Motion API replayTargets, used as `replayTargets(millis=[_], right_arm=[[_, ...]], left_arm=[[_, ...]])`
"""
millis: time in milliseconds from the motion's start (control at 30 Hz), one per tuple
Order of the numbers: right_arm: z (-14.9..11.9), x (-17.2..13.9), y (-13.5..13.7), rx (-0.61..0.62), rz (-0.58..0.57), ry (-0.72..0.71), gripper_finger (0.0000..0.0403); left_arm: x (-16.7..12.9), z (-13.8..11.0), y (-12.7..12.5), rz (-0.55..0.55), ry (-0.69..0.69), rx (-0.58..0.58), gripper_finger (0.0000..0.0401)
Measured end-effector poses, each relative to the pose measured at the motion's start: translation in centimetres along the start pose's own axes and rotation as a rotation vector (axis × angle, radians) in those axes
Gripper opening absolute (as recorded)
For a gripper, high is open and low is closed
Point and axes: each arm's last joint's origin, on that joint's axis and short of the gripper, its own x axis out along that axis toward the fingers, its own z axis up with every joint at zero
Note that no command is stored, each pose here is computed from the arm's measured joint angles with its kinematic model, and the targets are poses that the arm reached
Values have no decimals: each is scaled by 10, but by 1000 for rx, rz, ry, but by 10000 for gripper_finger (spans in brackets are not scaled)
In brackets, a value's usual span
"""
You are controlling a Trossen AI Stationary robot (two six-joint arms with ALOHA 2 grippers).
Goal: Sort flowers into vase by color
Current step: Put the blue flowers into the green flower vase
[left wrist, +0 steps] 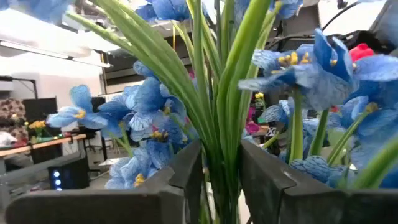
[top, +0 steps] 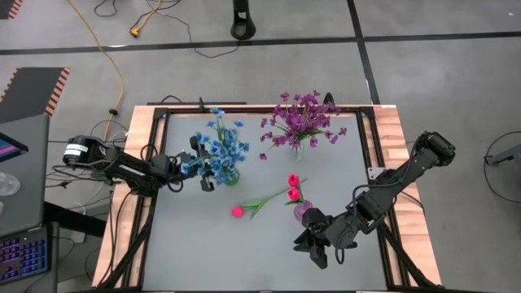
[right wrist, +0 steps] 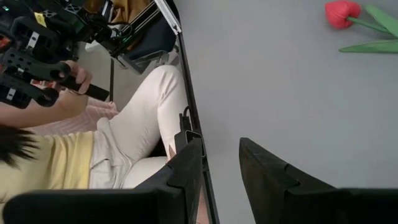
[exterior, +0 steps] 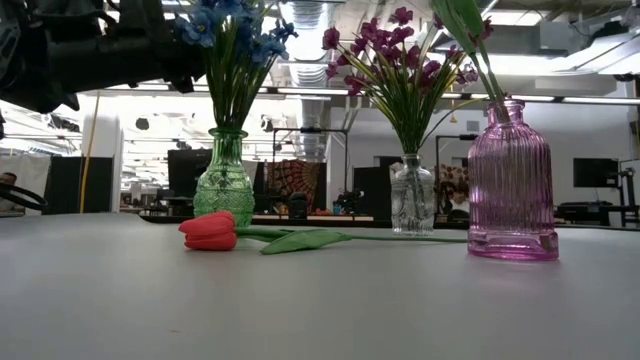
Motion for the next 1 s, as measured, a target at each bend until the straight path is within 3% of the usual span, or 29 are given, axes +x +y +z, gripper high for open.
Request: replayTargets(millis=[367, 1000], right_arm=[[0, 0, 0, 1, 0, 0, 136], [0, 0, 0, 3, 1, 0, 136]], left_arm=[[-3, 8, -2, 6, 7, -11, 110], [-27, 25, 9, -13, 194, -7, 110]])
